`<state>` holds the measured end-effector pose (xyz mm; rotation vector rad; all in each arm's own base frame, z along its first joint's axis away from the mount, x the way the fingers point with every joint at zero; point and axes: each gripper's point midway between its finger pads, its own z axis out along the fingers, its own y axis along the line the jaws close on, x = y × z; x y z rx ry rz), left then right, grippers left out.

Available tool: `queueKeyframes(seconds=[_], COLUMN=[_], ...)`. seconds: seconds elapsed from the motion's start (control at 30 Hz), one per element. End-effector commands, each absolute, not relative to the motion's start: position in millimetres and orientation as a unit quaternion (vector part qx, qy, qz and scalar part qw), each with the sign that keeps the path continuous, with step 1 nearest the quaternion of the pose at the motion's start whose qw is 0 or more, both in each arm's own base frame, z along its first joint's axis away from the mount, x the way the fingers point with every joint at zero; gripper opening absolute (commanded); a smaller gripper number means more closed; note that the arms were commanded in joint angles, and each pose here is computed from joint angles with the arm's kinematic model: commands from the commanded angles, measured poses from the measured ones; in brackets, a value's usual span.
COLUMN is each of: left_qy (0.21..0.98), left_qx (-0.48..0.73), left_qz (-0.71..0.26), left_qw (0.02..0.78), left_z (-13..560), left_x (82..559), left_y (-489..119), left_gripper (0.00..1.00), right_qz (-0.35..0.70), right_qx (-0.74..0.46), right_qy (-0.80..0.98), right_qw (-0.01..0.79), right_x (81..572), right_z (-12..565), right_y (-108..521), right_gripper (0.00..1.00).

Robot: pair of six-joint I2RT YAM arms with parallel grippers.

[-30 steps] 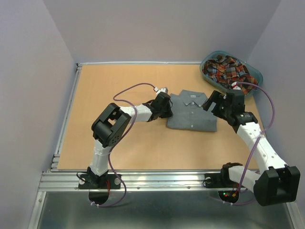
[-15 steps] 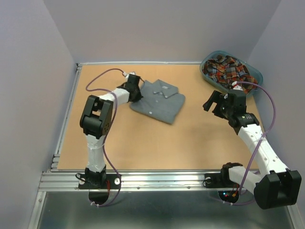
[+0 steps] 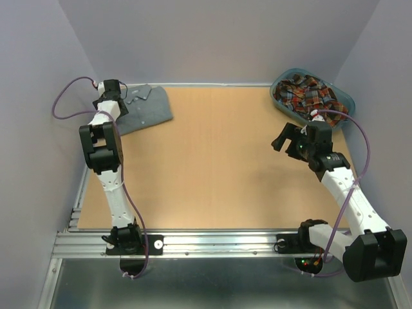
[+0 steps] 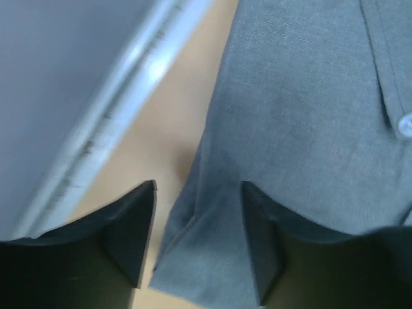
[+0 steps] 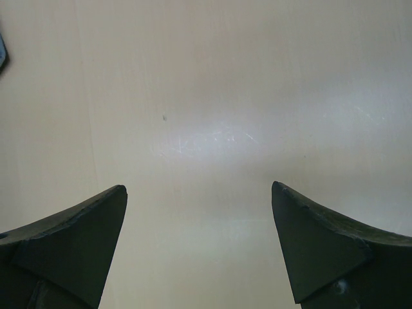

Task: Fold and stack the long sleeve shirts
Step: Neatly place the folded shirt to the corner

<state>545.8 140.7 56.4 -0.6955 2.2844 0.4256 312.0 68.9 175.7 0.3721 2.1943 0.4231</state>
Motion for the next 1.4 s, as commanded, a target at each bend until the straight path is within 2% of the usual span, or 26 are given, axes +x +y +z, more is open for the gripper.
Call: queueKeyframes(seconds=[0.0, 0.07, 0.1, 0.23, 0.37, 0.53, 0.8, 0.9, 0.97, 1.03, 1.2, 1.37], left_qy=[0.851, 0.841, 0.826, 0.771, 0.709, 0.670, 0.624, 0.623, 0.627, 0.635, 0.649, 0.706], left_qx=[-0.279, -0.315, -0.329, -0.416, -0.483, -0.546, -0.594, -0.603, -0.603, -0.600, -0.589, -0.541], left_qz=[0.154, 0.124, 0.107, 0.004, -0.101, -0.147, -0.150, -0.134, -0.128, -0.124, -0.102, -0.088], left_qw=[0.416, 0.422, 0.445, 0.483, 0.505, 0.481, 0.486, 0.481, 0.476, 0.471, 0.470, 0.449], left_z=[133.1, 133.5, 157.7, 170.1, 161.5, 124.1, 91.6, 78.0, 69.5, 62.2, 64.3, 56.8], left_x=[560.9, 551.2, 545.0, 513.3, 493.9, 476.5, 483.2, 487.7, 490.9, 497.5, 518.6, 548.8], left_y=[128.4, 120.7, 116.3, 91.3, 70.5, 62.2, 74.4, 83.3, 90.2, 98.4, 125.8, 141.5], left_gripper=[0.83, 0.88, 0.88, 0.88, 0.83, 0.81, 0.74, 0.67, 0.64, 0.56, 0.45, 0.43], right_qz=[0.207, 0.206, 0.206, 0.216, 0.224, 0.226, 0.227, 0.227, 0.227, 0.228, 0.229, 0.227], right_qx=[0.129, 0.128, 0.127, 0.121, 0.110, 0.096, 0.078, 0.075, 0.075, 0.072, 0.071, 0.070], right_qy=[0.874, 0.874, 0.873, 0.868, 0.863, 0.863, 0.865, 0.865, 0.866, 0.867, 0.870, 0.873], right_qw=[0.421, 0.422, 0.422, 0.432, 0.439, 0.441, 0.441, 0.440, 0.439, 0.437, 0.430, 0.426], right_x=[307.7, 306.9, 306.5, 303.5, 299.9, 294.8, 291.1, 290.9, 291.6, 291.4, 292.6, 295.1], right_z=[180.3, 180.7, 180.9, 189.0, 196.2, 195.8, 195.7, 195.2, 195.3, 194.0, 190.6, 189.2], right_y=[83.5, 83.3, 82.9, 85.7, 91.2, 97.0, 104.8, 105.6, 106.2, 107.6, 109.1, 109.8], right_gripper=[0.98, 0.98, 0.98, 0.98, 0.98, 0.98, 0.98, 0.98, 0.98, 0.98, 0.98, 0.98])
